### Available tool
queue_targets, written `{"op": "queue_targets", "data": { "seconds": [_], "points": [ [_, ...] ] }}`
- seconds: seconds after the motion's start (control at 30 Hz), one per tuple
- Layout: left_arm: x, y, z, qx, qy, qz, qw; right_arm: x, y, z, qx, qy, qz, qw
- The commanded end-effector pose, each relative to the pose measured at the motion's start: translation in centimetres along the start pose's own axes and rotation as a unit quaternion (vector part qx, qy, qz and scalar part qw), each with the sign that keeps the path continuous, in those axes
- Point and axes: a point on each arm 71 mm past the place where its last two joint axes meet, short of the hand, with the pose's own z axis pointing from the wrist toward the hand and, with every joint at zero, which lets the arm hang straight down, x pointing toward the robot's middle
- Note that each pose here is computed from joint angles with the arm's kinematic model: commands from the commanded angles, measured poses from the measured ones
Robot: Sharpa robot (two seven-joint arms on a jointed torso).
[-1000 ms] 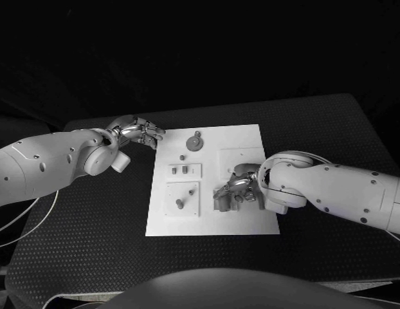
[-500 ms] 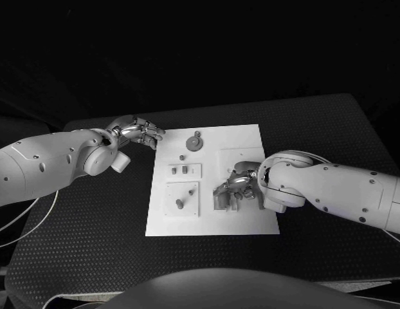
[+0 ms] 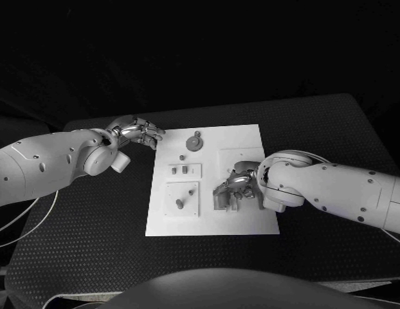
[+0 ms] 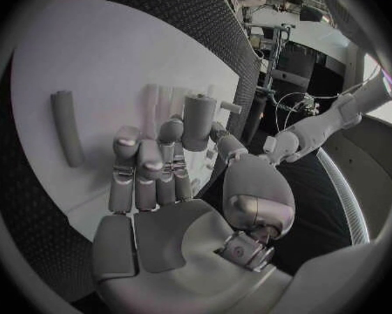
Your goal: Assemble the parts on the task board
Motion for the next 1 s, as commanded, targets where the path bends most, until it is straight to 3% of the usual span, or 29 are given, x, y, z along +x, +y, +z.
{"op": "queue_targets", "data": {
  "seconds": [0.03,1.0],
  "points": [
    [0.13,-0.09,0.01,0.002,0.007,-0.001,1.0,0.44,0.15,0.05,-0.003,0.014,-0.009,1.0],
    [0.17,-0.11,0.05,0.003,0.008,-0.001,1.0,0.77,-0.05,0.18,0.003,0.014,-0.004,1.0]
  ]
}}
